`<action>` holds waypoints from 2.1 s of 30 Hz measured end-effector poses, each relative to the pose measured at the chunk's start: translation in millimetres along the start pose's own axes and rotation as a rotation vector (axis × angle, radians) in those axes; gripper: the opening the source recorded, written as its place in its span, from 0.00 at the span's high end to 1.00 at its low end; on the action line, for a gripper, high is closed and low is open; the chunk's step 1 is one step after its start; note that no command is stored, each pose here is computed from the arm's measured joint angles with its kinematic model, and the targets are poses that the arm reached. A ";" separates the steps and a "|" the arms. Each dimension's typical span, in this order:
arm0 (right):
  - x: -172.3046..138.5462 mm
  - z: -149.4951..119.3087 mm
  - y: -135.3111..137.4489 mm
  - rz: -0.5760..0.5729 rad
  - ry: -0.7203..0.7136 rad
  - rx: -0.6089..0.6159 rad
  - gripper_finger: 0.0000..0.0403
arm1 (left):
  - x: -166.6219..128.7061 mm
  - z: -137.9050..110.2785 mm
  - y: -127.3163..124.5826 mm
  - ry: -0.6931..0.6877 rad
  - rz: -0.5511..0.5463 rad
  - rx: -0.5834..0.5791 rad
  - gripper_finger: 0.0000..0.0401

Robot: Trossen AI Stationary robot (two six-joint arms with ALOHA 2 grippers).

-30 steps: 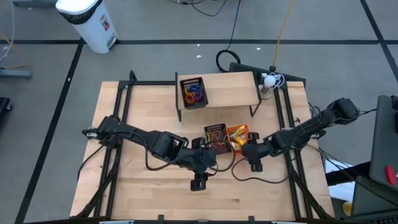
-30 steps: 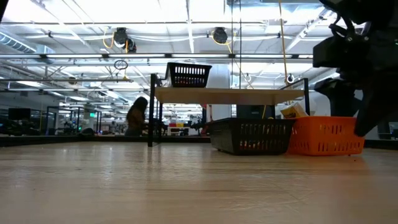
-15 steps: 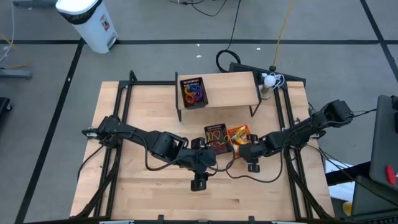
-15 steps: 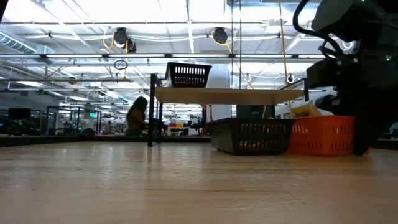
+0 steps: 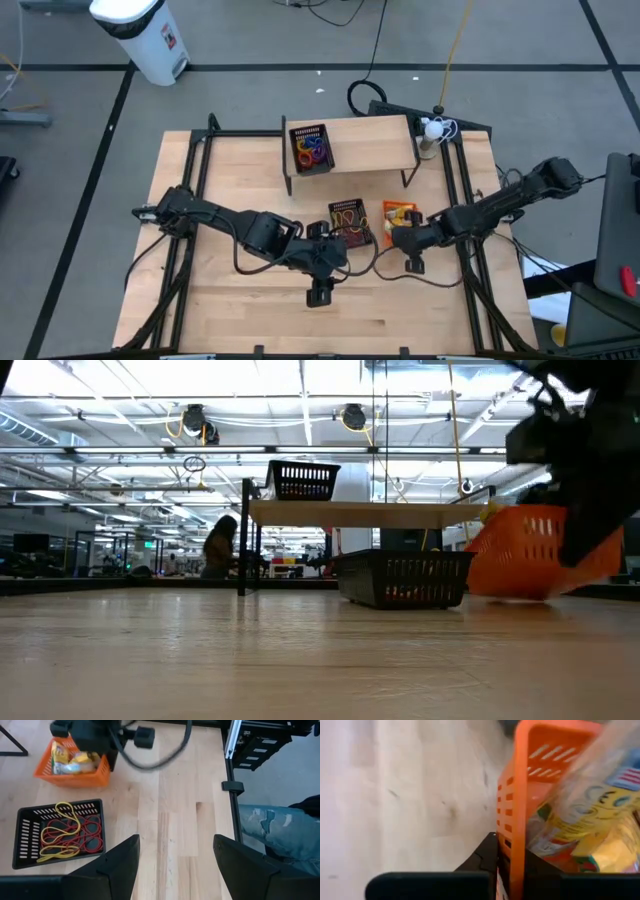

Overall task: Pick & Place Office Desk Supplies
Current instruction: Put the orange bin with crayon bag on the shelf

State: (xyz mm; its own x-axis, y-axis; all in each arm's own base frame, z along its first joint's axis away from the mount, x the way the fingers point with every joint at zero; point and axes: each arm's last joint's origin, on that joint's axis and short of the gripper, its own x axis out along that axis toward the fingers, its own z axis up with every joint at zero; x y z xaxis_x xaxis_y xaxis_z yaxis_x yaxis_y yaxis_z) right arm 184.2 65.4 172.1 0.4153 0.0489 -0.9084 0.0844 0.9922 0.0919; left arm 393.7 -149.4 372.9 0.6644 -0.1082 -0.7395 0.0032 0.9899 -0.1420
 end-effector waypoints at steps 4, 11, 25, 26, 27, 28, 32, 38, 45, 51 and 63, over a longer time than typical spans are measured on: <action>-17.0 -1.0 2.4 0.071 -0.066 -0.024 1.00 | 0.1 -0.9 0.9 0.011 0.006 0.000 0.36; -46.8 6.2 11.5 0.158 -0.183 -0.099 1.00 | 0.1 -4.7 2.4 0.049 0.022 0.004 0.36; -117.4 42.6 17.5 0.020 -0.214 -0.162 1.00 | -0.1 -6.4 1.6 0.062 0.025 -0.022 0.36; -122.9 45.4 17.0 0.012 -0.201 -0.152 1.00 | -0.1 -6.4 1.6 0.062 0.025 -0.022 0.36; -128.4 47.8 16.6 0.004 -0.185 -0.143 1.00 | -0.1 -6.4 1.6 0.062 0.025 -0.022 0.36; -133.1 49.8 15.6 -0.007 -0.168 -0.134 1.00 | -0.1 -6.4 1.6 0.062 0.025 -0.022 0.36; -147.8 59.3 10.1 -0.062 -0.128 -0.104 1.00 | -0.1 -6.4 1.6 0.062 0.025 -0.022 0.36; -152.5 72.4 3.0 -0.103 -0.063 -0.091 1.00 | -0.1 -6.5 1.3 0.062 0.024 -0.021 0.36; -147.2 84.3 -11.4 -0.106 0.040 -0.062 1.00 | -0.1 -6.5 1.4 0.062 0.024 -0.041 0.36; -151.5 95.3 -28.9 -0.142 0.049 -0.062 1.00 | -0.1 -6.5 1.2 0.062 0.024 -0.042 0.36; -154.0 103.0 -57.0 -0.164 0.037 -0.142 1.00 | -0.1 -6.6 1.1 0.062 0.023 -0.053 0.36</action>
State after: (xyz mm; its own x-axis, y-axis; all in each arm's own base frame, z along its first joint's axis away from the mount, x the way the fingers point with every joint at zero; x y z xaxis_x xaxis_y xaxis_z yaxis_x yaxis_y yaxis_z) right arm 208.8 -10.5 348.7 0.3725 -0.1125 -0.9212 0.0179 0.9933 -0.1141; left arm 388.7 -148.9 368.5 0.6162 -0.0923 -0.7822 -0.0520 0.9862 -0.1574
